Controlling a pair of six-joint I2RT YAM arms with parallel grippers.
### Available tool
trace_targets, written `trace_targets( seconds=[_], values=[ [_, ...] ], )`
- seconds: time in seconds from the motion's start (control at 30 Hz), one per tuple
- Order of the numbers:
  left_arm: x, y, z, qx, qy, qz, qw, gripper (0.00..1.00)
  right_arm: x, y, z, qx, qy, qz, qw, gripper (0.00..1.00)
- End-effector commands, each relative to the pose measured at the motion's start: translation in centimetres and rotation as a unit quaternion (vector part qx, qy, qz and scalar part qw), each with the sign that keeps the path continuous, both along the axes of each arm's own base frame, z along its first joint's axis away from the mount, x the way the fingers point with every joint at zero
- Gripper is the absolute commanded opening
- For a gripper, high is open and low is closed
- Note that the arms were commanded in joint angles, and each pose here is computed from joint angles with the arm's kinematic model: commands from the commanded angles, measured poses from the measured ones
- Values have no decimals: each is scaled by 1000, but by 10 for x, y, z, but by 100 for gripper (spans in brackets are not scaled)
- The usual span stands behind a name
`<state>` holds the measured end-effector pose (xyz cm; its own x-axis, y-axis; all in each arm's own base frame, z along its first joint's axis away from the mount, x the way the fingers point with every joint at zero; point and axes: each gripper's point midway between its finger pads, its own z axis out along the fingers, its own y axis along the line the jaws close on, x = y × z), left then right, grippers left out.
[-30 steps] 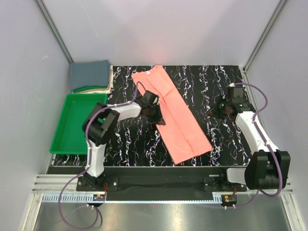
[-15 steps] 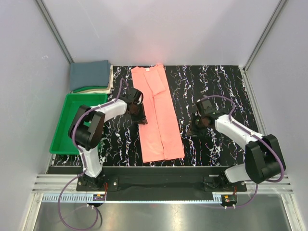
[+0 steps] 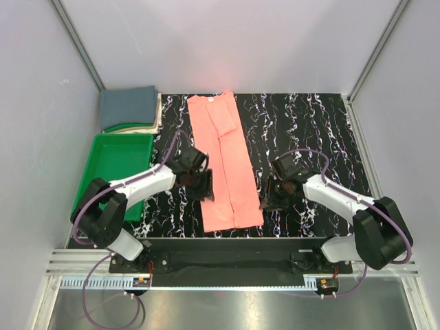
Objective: Fold and stack the t-shirts
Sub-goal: Fold the tshirt
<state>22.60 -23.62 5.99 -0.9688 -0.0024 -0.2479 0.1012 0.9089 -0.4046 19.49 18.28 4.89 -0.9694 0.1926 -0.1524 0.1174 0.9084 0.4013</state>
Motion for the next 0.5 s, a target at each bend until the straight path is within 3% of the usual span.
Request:
trace_targets(
  seconds=[0.0,0.47],
  values=[
    [-25,8,-10,22,9,6,1000,49,-15,0,-5,-13,9,-2,1000,41],
    [-72,8,-37,-4,39,7,999,50,-35,0,-32,-45,29,7,999,42]
  ],
)
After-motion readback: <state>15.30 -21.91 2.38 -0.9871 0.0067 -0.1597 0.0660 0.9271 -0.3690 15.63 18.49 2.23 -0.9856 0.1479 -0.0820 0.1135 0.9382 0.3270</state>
